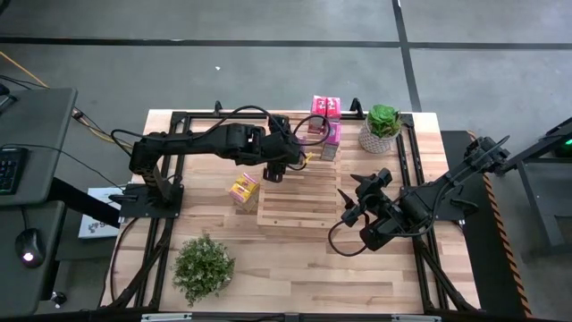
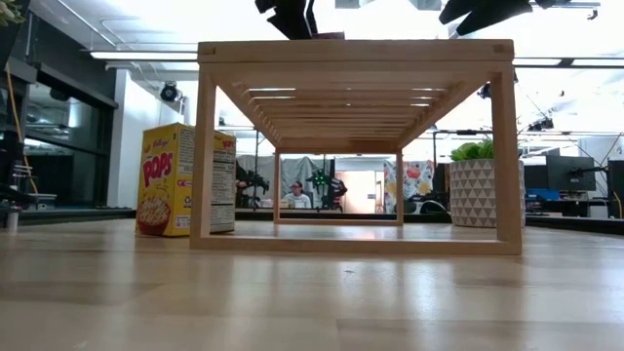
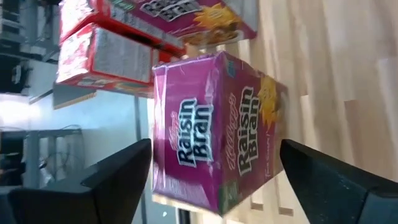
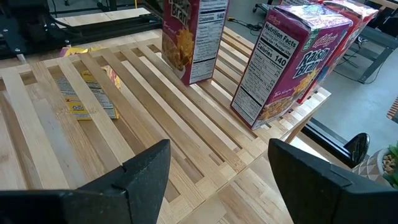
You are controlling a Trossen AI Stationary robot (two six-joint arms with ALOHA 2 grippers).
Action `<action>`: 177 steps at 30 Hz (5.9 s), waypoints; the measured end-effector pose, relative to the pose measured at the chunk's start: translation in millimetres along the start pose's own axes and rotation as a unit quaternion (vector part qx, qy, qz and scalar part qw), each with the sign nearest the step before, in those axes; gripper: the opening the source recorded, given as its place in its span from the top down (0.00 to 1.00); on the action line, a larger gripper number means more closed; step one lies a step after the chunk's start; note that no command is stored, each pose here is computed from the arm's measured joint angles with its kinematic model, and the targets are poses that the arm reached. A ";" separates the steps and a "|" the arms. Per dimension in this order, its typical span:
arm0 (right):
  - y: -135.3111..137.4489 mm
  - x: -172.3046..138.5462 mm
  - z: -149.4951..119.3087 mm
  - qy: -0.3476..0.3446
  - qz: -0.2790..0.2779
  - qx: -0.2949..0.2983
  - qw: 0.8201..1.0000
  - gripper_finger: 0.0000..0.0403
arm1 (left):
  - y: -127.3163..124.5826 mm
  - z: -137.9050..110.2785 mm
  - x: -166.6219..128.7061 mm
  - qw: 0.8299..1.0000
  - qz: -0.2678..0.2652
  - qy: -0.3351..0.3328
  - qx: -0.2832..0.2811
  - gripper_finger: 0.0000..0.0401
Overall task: Stack cereal on shelf
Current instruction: Put the purple cereal box on the shelf aligned with the other purple cereal box
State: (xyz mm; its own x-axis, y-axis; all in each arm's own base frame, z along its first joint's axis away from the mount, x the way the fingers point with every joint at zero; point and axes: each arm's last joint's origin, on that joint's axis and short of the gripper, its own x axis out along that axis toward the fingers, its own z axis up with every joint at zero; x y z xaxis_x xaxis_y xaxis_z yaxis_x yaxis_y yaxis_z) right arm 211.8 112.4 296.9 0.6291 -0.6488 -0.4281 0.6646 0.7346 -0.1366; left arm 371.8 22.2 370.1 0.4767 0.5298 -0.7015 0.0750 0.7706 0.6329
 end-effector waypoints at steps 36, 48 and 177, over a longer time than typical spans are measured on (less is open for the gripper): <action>7.6 4.0 -4.8 0.007 -0.002 -0.017 1.000 0.34 | -6.3 -20.2 -65.3 0.990 0.014 -0.011 -0.138 0.00; 8.9 4.8 -6.1 0.009 -0.003 -0.022 1.000 0.34 | 0.9 -81.5 -45.3 0.962 -0.043 -0.133 -0.236 0.00; 9.5 4.8 -4.4 -0.006 -0.007 -0.032 0.999 0.34 | -63.3 4.6 62.6 0.874 0.232 -0.187 -0.384 0.66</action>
State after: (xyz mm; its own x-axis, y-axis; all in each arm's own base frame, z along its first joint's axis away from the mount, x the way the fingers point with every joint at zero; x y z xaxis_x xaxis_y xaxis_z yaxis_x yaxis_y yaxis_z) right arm 219.4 117.2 289.6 0.6246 -0.6612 -0.4156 0.6463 0.7364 -0.2002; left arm 400.9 5.0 287.7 0.5634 0.8065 -0.1794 -0.7442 0.5897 0.3137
